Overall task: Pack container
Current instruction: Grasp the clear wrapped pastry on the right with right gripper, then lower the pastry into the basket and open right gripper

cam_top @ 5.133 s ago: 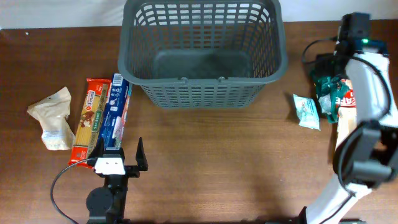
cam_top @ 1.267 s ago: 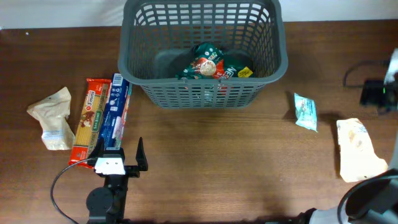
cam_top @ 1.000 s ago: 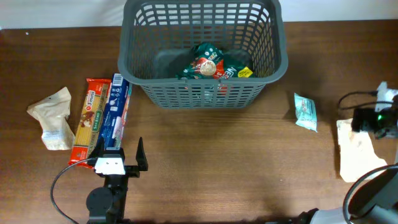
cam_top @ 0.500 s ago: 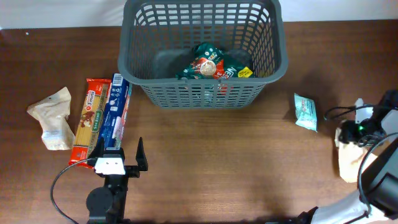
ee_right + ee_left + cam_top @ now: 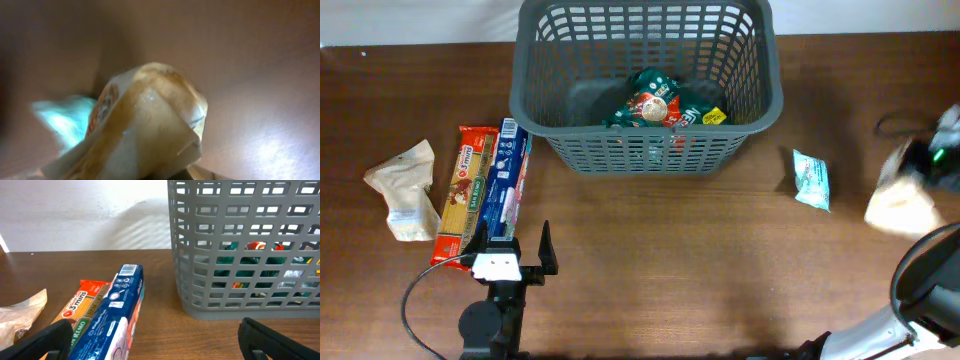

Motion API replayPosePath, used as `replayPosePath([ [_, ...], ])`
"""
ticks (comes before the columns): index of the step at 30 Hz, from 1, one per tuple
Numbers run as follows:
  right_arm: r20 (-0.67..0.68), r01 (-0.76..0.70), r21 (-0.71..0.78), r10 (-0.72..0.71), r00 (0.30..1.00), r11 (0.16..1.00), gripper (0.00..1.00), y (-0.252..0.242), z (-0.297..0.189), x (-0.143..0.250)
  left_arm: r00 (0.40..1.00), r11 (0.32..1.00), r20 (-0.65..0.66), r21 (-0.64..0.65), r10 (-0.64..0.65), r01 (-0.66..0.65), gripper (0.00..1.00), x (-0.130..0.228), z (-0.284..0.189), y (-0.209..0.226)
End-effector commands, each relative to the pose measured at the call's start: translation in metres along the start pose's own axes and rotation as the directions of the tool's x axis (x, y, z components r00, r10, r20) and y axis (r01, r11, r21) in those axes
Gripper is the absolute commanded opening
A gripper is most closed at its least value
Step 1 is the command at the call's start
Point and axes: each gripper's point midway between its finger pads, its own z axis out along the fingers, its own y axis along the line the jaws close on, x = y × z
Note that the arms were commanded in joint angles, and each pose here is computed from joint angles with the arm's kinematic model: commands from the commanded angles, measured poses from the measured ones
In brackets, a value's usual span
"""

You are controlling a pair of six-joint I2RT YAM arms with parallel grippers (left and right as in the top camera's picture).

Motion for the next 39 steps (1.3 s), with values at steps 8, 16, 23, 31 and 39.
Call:
replayPosePath([
  [8,0.719,0.736,-0.106,-0.459,0.522,0.669,0.04,0.297,-0.285,-0.056,1.0,1.0,0.002,0.015,-0.006,0.006,0.99,0.002,0.0,-0.003],
  [16,0.746,0.958,-0.016,-0.634,0.201,0.285,0.04,0.444,-0.26,0.026,1.0,1.0,0.001,0.015,-0.006,0.006,0.99,0.002,0.0,-0.003],
  [23,0.66,0.983,-0.114,-0.728,0.185,0.147,0.04,0.511,-0.149,0.056,1.0,1.0,0.002,0.015,-0.006,0.006,0.99,0.002,0.0,-0.003],
  [31,0.536,0.963,-0.238,-0.81,0.238,0.125,0.04,0.544,-0.039,0.093,1.0,1.0,0.002,0.015,-0.006,0.006,0.99,0.002,0.0,-0.003],
  [39,0.424,0.938,-0.283,-0.852,0.308,0.198,0.29,0.547,0.025,0.111,1.0,1.0,0.001,0.015,-0.006,0.006,0.99,0.002,0.0,-0.003],
])
